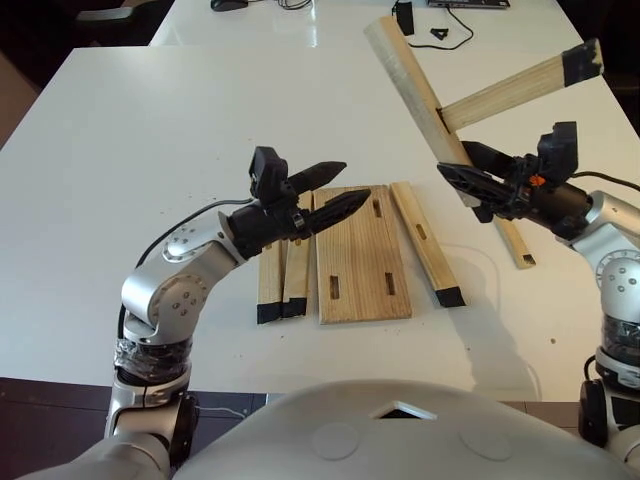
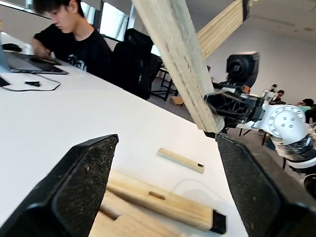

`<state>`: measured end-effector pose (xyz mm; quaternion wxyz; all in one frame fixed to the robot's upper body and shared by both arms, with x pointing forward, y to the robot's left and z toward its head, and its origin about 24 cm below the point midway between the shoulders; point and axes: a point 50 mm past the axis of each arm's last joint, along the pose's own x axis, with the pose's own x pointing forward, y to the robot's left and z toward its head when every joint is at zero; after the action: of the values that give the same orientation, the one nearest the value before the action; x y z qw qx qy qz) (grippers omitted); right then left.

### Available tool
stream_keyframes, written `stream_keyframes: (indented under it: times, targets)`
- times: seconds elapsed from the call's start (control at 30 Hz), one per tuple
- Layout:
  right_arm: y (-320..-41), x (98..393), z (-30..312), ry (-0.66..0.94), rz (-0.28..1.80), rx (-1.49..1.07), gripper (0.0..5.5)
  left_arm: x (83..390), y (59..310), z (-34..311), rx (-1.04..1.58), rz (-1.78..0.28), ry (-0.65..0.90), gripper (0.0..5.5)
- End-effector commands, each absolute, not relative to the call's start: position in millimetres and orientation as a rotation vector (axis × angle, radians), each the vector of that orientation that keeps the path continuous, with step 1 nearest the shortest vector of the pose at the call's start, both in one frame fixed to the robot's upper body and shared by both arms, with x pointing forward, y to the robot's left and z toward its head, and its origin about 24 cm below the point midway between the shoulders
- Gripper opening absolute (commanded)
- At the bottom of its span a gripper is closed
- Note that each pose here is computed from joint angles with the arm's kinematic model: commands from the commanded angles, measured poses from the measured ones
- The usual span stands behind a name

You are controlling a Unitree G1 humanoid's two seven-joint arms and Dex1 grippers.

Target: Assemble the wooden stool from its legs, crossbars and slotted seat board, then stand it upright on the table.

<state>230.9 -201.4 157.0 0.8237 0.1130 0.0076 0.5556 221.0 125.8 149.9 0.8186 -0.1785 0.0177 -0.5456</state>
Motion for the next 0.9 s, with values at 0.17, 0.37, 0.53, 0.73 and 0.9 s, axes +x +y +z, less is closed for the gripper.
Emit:
stream_keyframes:
  times: [0.17,0.37,0.53,0.73,0.9]
  targets:
    - [-188.5,227.2,179.6,0.000,1.426,0.262,2.06,218.9,113.8,174.8,-0.412,-1.346,0.018,3.62]
    - [-179.0,227.9,169.8,0.035,1.489,0.263,2.06,217.0,105.4,186.9,-0.454,-1.421,-0.017,3.62]
    - [-176.7,229.1,157.3,0.064,1.511,0.241,2.06,218.8,105.5,191.6,-0.448,-1.432,-0.025,3.62]
    - [-173.9,229.3,146.6,0.084,1.519,0.182,2.06,214.5,107.2,190.4,-0.441,-1.462,-0.008,3.62]
    - [-172.1,230.7,144.8,0.076,1.523,0.164,2.05,209.5,108.4,184.9,-0.426,-1.501,0.019,2.96]
